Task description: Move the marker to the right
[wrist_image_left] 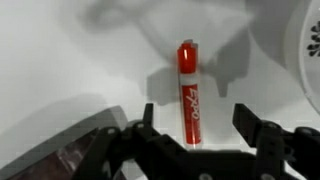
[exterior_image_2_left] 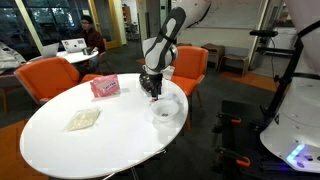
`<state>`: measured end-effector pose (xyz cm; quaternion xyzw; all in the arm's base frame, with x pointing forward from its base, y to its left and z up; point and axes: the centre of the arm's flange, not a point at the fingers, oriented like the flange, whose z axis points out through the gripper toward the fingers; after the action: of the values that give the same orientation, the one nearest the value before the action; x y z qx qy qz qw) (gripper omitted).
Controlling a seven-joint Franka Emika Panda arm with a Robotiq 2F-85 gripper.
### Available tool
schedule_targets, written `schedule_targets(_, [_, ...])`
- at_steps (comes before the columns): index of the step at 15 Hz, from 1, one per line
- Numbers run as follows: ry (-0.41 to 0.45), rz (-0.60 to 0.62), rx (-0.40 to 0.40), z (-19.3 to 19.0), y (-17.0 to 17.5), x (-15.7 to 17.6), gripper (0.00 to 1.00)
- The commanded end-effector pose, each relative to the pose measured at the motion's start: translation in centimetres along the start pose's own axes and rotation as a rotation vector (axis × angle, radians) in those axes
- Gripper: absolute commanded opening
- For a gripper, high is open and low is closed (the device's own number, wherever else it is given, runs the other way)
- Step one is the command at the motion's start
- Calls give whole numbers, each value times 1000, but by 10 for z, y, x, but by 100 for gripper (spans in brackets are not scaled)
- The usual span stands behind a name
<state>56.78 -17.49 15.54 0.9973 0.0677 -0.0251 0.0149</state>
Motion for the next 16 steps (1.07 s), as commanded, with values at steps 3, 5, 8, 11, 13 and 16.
schedule_targets(3, [39,-7,19,12,0,8,60])
schedule_targets(5, [32,-18,25,13,1,8,50])
schedule_targets(8, [28,-45,24,13,2,5,27])
schedule_targets(11, [29,-81,24,10,3,3,5])
schedule_targets(13, [26,-120,14,5,2,2,4])
schedule_targets(16, [5,-222,8,-3,2,-3,5])
